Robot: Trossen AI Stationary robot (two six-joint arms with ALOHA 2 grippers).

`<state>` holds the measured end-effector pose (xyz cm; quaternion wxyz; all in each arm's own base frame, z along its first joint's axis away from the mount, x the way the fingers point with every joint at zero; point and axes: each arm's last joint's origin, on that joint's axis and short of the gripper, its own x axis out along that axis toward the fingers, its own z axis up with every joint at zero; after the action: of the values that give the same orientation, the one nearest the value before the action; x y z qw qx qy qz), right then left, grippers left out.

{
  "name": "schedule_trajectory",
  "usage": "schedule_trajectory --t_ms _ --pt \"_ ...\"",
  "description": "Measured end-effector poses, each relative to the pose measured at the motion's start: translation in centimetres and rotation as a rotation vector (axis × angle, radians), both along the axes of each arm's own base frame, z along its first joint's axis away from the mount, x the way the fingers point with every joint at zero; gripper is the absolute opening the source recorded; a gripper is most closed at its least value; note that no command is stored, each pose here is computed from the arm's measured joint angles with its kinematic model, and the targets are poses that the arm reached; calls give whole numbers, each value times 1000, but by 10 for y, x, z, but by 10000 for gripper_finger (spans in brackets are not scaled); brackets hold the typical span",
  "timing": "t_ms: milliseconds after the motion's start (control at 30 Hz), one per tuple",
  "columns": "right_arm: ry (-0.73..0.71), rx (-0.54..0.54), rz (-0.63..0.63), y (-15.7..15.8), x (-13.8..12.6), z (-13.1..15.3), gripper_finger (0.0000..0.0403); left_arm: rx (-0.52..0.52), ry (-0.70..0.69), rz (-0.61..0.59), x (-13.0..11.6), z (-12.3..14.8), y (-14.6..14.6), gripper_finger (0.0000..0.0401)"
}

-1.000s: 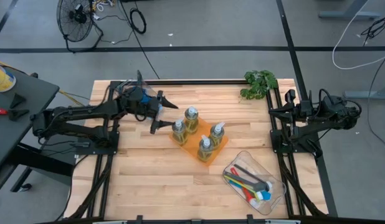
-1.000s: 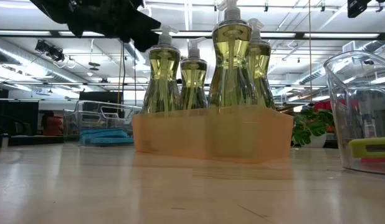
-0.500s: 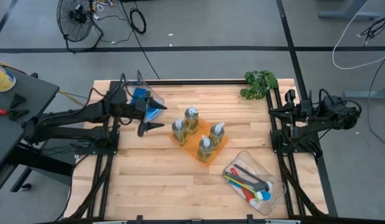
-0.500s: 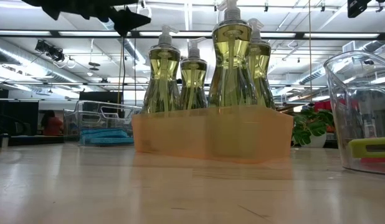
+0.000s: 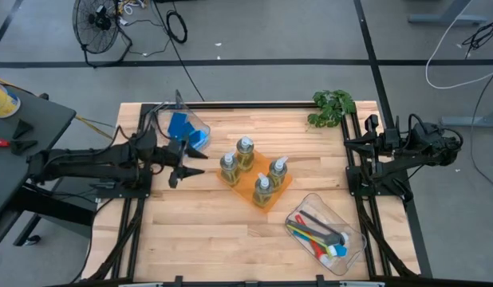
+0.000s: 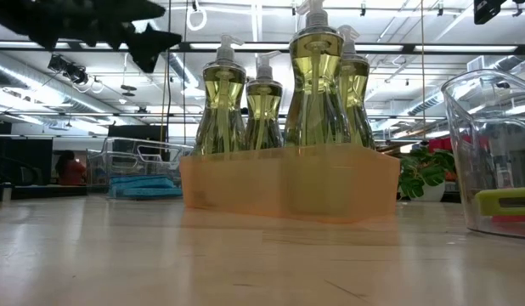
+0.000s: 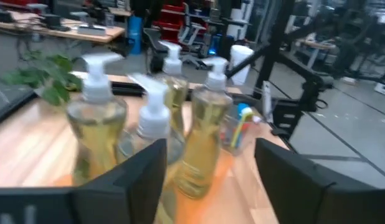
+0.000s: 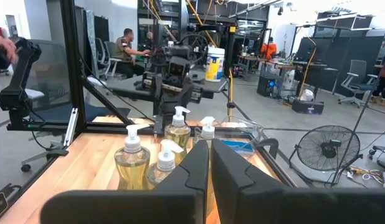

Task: Pick & Place Kitchen Sink Supplies
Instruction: Return to Home Position

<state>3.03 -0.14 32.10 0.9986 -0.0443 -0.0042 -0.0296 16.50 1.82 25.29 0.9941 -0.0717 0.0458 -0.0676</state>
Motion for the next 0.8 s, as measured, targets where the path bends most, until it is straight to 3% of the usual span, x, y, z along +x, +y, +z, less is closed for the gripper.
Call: schedule_trajectory --t_ms 433,700,800 --pt "0 0 0 0 0 0 21 19 -47 -101 -24 -42 -18 91" --pt "0 0 0 0 0 0 21 47 -106 -150 -37 -66 -27 11" --pt "0 0 0 0 0 0 21 49 -107 -160 -40 -73 -28 6"
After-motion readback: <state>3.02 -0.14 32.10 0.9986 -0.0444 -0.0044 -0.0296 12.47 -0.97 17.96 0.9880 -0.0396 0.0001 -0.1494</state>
